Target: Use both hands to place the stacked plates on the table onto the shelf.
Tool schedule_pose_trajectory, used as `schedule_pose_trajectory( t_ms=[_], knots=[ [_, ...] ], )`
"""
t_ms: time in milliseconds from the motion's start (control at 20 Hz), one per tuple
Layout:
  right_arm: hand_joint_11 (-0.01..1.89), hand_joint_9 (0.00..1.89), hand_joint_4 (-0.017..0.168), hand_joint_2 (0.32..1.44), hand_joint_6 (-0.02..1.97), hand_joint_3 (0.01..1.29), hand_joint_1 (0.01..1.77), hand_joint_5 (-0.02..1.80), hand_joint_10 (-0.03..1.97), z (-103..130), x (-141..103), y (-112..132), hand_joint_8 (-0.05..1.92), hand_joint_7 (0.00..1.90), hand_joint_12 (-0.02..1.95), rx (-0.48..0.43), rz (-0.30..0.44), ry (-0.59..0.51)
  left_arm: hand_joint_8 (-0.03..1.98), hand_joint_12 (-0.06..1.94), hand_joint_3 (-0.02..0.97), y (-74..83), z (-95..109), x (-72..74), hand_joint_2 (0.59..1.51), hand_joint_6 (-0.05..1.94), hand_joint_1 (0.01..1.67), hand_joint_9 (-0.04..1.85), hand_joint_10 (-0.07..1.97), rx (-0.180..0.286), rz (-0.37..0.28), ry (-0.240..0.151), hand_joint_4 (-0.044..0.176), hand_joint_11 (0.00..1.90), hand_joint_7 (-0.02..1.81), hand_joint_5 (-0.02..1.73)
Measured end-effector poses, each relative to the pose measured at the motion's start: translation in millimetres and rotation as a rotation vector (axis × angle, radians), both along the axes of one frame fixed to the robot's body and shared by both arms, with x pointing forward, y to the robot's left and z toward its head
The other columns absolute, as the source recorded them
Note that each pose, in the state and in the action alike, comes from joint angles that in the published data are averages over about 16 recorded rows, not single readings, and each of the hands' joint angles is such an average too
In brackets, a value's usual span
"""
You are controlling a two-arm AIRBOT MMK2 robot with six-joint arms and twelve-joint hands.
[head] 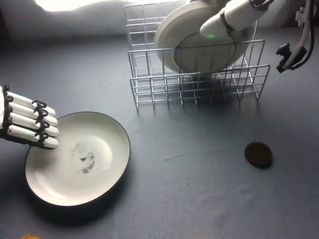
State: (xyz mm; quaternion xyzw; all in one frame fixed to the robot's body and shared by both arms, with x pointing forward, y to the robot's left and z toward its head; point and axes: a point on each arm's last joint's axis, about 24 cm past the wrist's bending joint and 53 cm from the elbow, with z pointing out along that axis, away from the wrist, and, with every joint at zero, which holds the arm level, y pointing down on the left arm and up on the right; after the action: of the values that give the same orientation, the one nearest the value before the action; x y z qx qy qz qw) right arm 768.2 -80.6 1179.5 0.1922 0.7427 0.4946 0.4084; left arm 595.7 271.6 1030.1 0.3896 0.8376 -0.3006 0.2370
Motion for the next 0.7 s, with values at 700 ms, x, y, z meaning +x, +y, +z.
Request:
schedule_pose_trajectory(
  t_ms=[700],
  knots=[
    [0.22, 0.54, -0.003, 1.06, 0.06, 0.01, 0.97, 0.48, 0.02, 65.8, -27.5, 23.6, 0.02, 0.54, 0.98, -0.025, 0.151, -0.284, 0.00, -0.01, 0.004, 5.3, -6.5, -2.4, 1.155, 0.02, 0.02, -0.02, -0.02, 0.010, 0.010, 0.016, 0.002, 0.01, 0.01, 0.02]
  ],
)
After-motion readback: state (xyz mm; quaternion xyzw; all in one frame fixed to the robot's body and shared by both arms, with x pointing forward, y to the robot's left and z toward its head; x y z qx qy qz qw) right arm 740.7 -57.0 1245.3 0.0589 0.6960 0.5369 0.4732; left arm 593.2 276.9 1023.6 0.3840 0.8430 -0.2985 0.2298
